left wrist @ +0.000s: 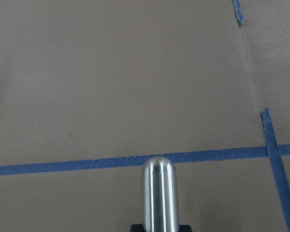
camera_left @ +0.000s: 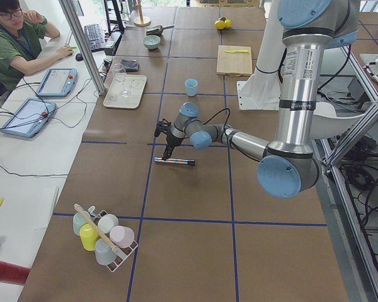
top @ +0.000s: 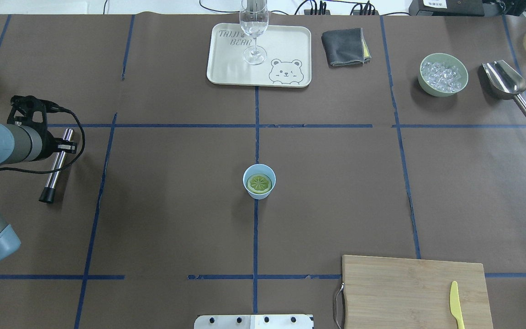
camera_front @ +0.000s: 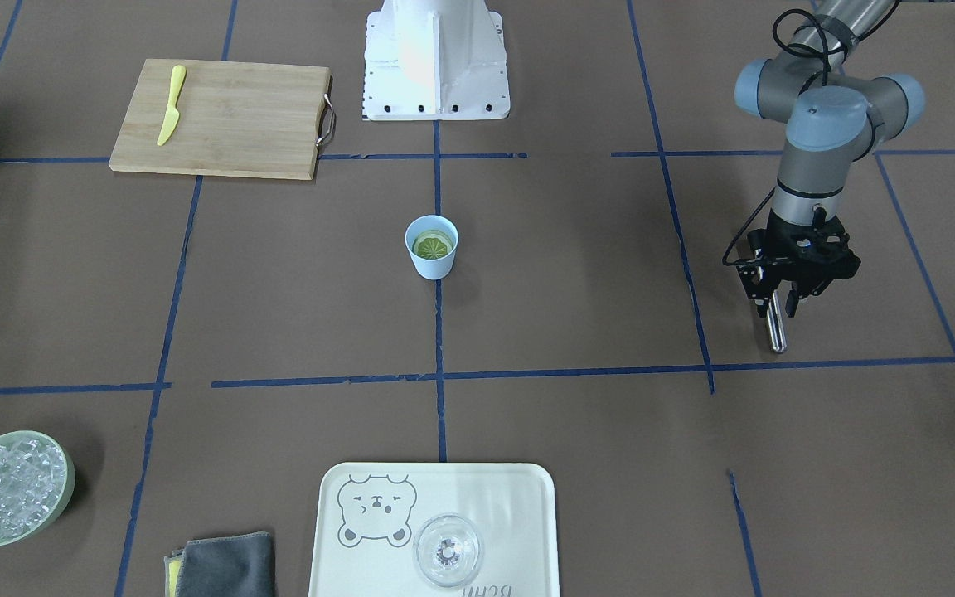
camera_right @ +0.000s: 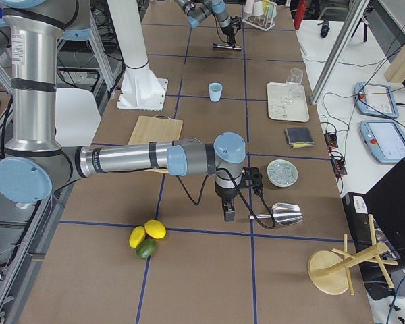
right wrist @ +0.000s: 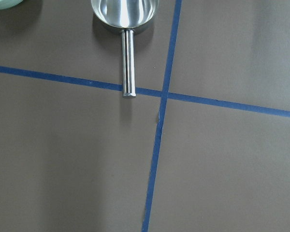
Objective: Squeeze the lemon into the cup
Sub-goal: 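Lower the muddler rod onto the table and open the left gripper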
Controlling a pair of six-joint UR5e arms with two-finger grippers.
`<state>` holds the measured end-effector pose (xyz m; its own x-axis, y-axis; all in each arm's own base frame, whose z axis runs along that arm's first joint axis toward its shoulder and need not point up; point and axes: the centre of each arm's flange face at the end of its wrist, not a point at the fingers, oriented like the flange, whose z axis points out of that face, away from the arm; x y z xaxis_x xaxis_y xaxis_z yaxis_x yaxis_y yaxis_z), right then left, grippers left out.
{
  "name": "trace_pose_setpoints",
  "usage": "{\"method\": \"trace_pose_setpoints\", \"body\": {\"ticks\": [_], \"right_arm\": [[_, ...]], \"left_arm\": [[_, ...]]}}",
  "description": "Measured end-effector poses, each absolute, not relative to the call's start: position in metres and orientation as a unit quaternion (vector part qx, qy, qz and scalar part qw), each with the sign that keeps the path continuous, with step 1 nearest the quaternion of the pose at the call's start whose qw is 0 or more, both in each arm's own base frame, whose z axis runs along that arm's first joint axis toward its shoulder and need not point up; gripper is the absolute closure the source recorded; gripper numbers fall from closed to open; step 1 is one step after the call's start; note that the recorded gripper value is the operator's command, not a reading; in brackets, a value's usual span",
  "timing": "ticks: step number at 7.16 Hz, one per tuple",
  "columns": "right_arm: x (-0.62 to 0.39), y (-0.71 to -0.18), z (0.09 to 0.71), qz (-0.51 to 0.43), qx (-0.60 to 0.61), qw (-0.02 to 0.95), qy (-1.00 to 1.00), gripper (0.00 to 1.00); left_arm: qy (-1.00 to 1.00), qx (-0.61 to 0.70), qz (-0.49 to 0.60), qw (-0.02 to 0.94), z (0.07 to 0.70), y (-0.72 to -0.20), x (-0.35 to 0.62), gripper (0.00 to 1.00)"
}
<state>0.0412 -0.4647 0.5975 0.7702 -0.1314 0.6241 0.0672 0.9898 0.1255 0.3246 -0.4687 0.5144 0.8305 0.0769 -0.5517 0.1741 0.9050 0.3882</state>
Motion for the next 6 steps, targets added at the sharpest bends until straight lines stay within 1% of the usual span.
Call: {"method": "trace_pose_setpoints", "body": {"ticks": [2,4,6], "right_arm": [[0.041,-0.465,0.597,-0.052,0.048,0.940,-0.335,0.00],[0.041,-0.466,0.597,-0.052,0.049,0.940,-0.335,0.00],[0.041,-0.466,0.596,-0.053,0.049,0.940,-0.335,0.00]], "left_arm": [[0.297,0.223,-0.021,0.928,0.503,-0.468,0.322,0.00],[0.315,0.239,0.040,0.917,0.476,-0.468,0.297,0.00],[0.307,0.258,0.122,0.908,0.476,-0.505,0.182,0.00]]}}
